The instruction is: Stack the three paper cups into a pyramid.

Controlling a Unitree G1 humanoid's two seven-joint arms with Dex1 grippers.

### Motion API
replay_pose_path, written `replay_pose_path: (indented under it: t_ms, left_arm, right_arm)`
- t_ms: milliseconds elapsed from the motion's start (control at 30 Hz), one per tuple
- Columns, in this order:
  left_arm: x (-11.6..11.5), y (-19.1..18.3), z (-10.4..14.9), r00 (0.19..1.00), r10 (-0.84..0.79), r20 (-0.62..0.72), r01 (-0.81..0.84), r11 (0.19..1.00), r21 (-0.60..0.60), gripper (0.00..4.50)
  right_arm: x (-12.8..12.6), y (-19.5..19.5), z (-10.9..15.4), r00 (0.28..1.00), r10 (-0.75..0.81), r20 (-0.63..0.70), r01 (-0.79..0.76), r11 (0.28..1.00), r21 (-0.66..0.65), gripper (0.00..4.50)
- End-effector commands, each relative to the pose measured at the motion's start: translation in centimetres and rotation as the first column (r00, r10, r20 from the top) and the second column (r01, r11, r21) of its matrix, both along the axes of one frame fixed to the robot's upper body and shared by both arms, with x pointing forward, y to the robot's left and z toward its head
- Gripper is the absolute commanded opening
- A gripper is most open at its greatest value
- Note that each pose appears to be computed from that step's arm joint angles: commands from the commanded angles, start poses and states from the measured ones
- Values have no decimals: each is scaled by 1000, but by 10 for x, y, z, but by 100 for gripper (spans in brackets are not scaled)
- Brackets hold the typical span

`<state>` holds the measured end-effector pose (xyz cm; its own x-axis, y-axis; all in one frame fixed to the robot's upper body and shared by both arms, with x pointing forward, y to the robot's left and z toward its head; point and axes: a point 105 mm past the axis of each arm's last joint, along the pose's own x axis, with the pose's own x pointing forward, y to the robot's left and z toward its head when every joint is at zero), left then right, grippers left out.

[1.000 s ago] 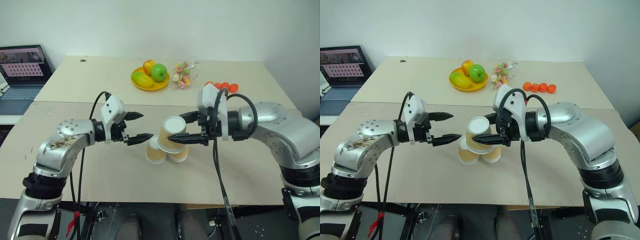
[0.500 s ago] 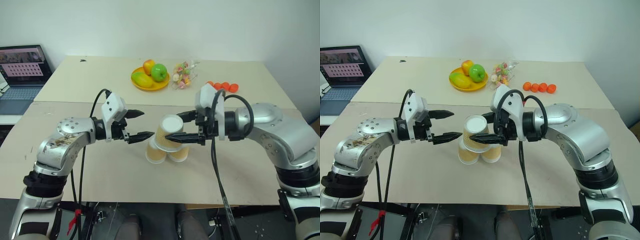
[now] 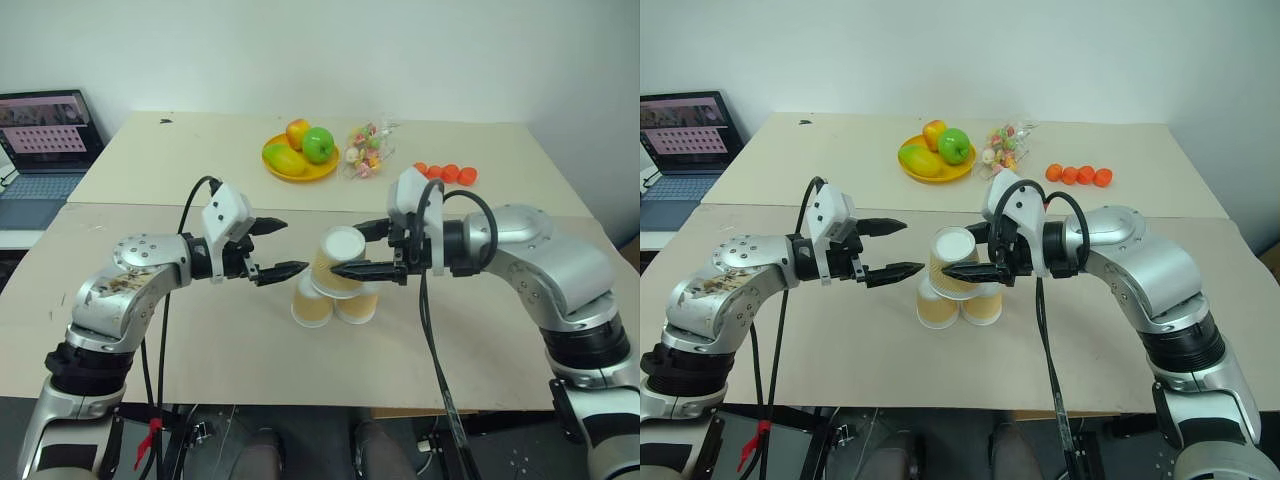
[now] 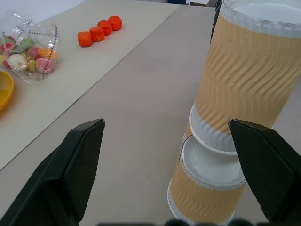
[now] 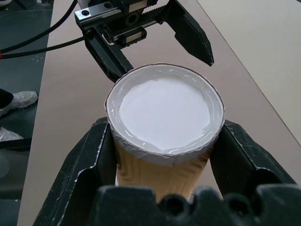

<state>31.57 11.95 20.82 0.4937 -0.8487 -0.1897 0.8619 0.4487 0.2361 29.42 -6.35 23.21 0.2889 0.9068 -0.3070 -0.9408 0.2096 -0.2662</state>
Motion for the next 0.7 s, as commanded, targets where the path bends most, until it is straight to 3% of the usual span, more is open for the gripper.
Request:
replay_pose_path:
  t_ms: [33,167,200,367,700]
  left_arm:
    - [-5,-1,14,998,-9,57,10,1000,-2,450]
    - [-4,0,15,998,-7,61,7,1000,3,450]
    - [-4,0,16,998,-7,62,7,1000,2,450]
    - [-2,-1,17,998,-4,69,4,1000,0,450]
    - [0,-3,18,997,-3,77,3,1000,-6,450]
  right_arm:
    - [-2,3,15,997,25,71,-26,999,19,256]
    - [1,1,13,997,17,73,-17,1000,11,256]
    - [1,1,13,997,17,74,-17,1000,10,304]
    - [1,0,13,997,13,82,-13,1000,3,446]
    - [-2,0,18,996,19,93,-19,1000,5,446]
